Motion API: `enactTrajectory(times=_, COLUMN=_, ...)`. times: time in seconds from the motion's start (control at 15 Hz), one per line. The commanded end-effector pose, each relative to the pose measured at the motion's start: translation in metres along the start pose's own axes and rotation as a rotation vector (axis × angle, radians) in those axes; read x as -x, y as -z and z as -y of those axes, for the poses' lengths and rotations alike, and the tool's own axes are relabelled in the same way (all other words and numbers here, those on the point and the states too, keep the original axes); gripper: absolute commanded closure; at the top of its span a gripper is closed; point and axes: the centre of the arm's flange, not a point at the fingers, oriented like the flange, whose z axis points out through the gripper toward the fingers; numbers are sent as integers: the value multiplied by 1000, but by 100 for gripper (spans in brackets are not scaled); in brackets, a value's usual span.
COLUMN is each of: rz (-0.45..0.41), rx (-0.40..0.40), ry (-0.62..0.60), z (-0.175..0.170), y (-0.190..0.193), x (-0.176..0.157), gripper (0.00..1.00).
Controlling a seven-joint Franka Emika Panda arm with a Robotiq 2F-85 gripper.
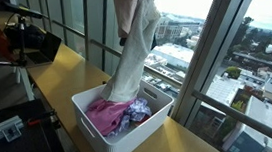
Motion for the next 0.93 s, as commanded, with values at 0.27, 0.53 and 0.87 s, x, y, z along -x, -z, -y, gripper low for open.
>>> enactTrajectory(times=0.27, rz=162, rx=1, ry=-33, z=-37, y=-113, x=52, gripper=94)
enactTrajectory(times=0.53, rz=304, rx=-11, ry=-61, z=-39, y=-182, x=111, gripper=94)
enactTrajectory(times=0.87, rz=412, rx=3, ry=-70, z=-39, y=-242, x=174, gripper=94)
